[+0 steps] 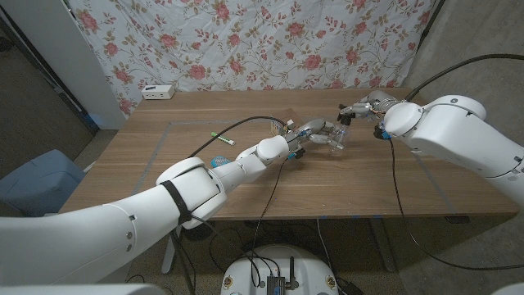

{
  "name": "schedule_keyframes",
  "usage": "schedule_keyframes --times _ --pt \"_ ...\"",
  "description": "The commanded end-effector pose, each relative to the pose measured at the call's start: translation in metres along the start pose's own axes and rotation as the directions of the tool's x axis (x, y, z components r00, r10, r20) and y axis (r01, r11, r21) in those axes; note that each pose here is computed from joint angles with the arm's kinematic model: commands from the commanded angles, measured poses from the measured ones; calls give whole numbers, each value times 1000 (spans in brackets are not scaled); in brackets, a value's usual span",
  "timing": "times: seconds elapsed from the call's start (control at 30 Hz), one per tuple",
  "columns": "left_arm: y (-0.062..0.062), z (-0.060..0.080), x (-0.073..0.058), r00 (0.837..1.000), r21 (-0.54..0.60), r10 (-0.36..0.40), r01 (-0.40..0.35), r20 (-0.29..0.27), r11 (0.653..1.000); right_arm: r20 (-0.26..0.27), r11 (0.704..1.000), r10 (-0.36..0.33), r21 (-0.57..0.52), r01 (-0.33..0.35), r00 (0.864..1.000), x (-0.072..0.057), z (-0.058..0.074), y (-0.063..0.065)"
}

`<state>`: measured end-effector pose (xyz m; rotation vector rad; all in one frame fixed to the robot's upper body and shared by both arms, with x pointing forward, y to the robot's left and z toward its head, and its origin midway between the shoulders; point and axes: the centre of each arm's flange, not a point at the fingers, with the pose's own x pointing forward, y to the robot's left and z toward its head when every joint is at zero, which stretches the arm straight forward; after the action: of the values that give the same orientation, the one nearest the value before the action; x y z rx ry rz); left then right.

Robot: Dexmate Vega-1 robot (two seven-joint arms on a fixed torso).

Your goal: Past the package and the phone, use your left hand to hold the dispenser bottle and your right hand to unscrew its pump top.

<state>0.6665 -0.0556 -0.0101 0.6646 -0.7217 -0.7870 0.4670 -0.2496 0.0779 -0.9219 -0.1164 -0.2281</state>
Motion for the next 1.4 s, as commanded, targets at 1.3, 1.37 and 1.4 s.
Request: schedule_keyframes --times 1.3,1.37,1.4 --pt "2 -3 3 999 -8 5 -6 -32 1000 3 987 -158 -5 158 987 6 4 6" --pt "2 -3 3 999 -9 7 -7 -32 1000 4 986 -167 2 167 986 6 4 5" --pt "2 -3 3 999 -10 8 -8 -33 1000 2 985 -172 6 172 985 6 4 5"
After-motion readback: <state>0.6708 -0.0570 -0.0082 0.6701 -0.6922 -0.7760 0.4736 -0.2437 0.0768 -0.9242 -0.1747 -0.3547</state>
